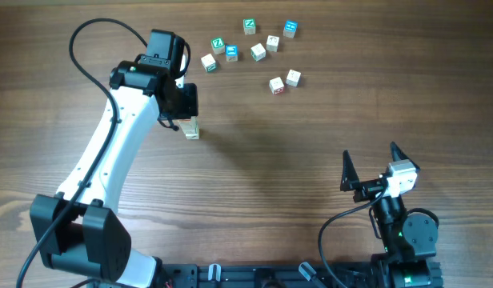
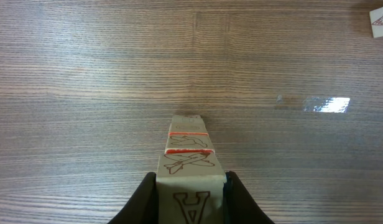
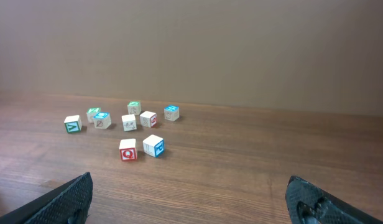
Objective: Form a tower
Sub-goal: 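Lower the A block onto the red-bordered block atop the stack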
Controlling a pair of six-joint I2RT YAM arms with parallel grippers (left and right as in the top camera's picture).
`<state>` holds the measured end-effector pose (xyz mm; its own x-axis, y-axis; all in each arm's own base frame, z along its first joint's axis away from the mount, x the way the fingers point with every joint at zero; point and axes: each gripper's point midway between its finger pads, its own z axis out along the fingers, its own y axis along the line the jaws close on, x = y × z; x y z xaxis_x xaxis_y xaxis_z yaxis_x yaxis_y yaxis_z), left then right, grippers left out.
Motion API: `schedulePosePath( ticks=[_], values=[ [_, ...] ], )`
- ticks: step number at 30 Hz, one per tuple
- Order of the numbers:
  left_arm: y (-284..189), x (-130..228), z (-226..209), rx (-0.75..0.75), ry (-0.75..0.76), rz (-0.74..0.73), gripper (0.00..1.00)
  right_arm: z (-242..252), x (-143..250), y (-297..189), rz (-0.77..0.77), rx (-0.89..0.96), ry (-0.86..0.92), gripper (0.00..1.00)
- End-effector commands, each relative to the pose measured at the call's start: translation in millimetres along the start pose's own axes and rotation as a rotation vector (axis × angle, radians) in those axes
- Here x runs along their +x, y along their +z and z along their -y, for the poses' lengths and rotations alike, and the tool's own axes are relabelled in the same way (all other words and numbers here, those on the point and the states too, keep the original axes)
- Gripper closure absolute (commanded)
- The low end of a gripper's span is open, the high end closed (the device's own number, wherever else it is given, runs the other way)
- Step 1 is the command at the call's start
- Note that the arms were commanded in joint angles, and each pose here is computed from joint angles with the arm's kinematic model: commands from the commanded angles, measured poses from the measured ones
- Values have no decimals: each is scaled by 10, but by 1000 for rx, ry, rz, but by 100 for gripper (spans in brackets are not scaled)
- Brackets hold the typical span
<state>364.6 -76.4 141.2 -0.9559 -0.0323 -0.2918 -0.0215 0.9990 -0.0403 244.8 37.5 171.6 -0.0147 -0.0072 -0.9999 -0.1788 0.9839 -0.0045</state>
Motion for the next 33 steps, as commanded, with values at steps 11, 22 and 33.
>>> schedulePosePath(
  ticks=[11,22,33],
  values=[
    [56,30,-23,-12,43,-12,82,-18,-19,-3,9,-12,-15,0],
    [58,51,-29,-15,43,-21,70,-18,-18,-3,9,-12,-15,0],
    [58,58,-31,-15,43,-24,66,-18,-18,-3,9,-12,-15,0]
  ],
)
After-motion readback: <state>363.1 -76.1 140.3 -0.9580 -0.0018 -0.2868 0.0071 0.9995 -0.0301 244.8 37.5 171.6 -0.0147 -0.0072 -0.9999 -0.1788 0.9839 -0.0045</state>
